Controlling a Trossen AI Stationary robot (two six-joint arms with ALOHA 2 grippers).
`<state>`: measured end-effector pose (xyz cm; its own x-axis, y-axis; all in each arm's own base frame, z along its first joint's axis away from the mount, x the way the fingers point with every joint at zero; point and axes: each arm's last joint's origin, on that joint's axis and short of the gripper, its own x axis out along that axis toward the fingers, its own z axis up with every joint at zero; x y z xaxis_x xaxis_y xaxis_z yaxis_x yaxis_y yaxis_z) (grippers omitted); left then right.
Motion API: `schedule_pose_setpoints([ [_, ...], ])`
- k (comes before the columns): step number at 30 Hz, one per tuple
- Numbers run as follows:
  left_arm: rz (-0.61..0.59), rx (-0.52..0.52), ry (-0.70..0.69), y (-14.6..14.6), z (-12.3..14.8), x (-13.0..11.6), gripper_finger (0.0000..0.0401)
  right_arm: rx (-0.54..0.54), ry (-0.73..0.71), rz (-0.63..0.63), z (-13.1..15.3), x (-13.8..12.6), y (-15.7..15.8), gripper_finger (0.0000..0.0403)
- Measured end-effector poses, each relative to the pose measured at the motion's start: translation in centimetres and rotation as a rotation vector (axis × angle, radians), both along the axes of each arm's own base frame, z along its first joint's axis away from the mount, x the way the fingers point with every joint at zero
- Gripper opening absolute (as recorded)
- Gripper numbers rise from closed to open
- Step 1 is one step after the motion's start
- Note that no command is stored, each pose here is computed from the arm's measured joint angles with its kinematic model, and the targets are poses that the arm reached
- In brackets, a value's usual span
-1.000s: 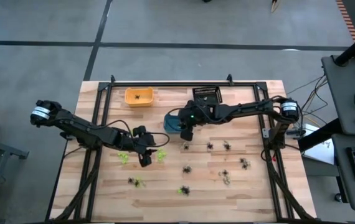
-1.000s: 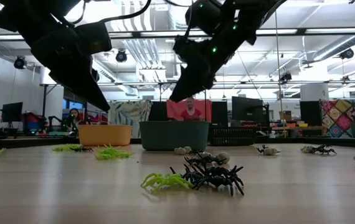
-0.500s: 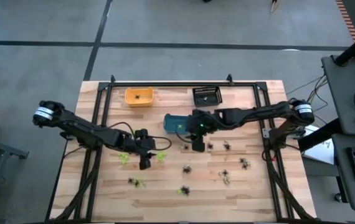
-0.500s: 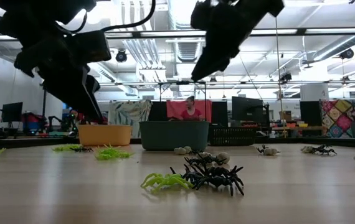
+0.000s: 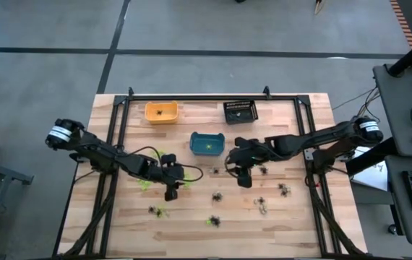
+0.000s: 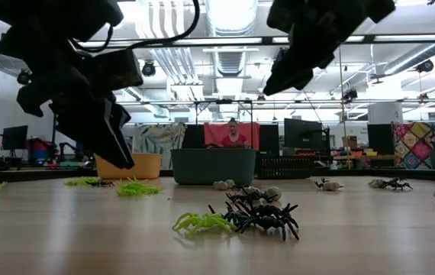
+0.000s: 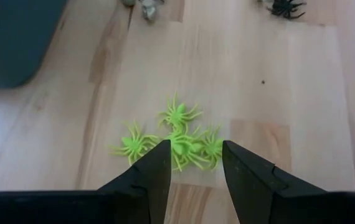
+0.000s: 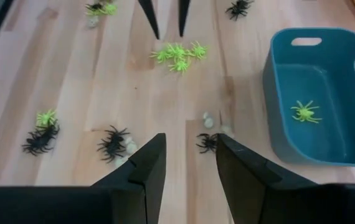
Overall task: Sort Halloween decoration
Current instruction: Put the green spider toy into the blue bin
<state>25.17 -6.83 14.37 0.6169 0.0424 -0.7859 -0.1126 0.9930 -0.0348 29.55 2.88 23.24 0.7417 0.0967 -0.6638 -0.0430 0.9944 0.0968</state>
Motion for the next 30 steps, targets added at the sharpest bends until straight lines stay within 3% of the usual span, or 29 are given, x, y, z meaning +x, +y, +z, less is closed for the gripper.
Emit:
schedule_pose_setpoints([
  [16, -0.024, 0.031, 0.057, -0.3, -1.9, 0.4, 0.0121, 0.066, -0.059, -0.039, -1.7, -1.2, 0.3, 0.0129],
  [30, -0.016, 0.039, 0.069, -0.3, -2.5, 0.5, 0.0041, 0.068, -0.077, -0.038, -1.5, -1.1, 0.3, 0.0124],
])
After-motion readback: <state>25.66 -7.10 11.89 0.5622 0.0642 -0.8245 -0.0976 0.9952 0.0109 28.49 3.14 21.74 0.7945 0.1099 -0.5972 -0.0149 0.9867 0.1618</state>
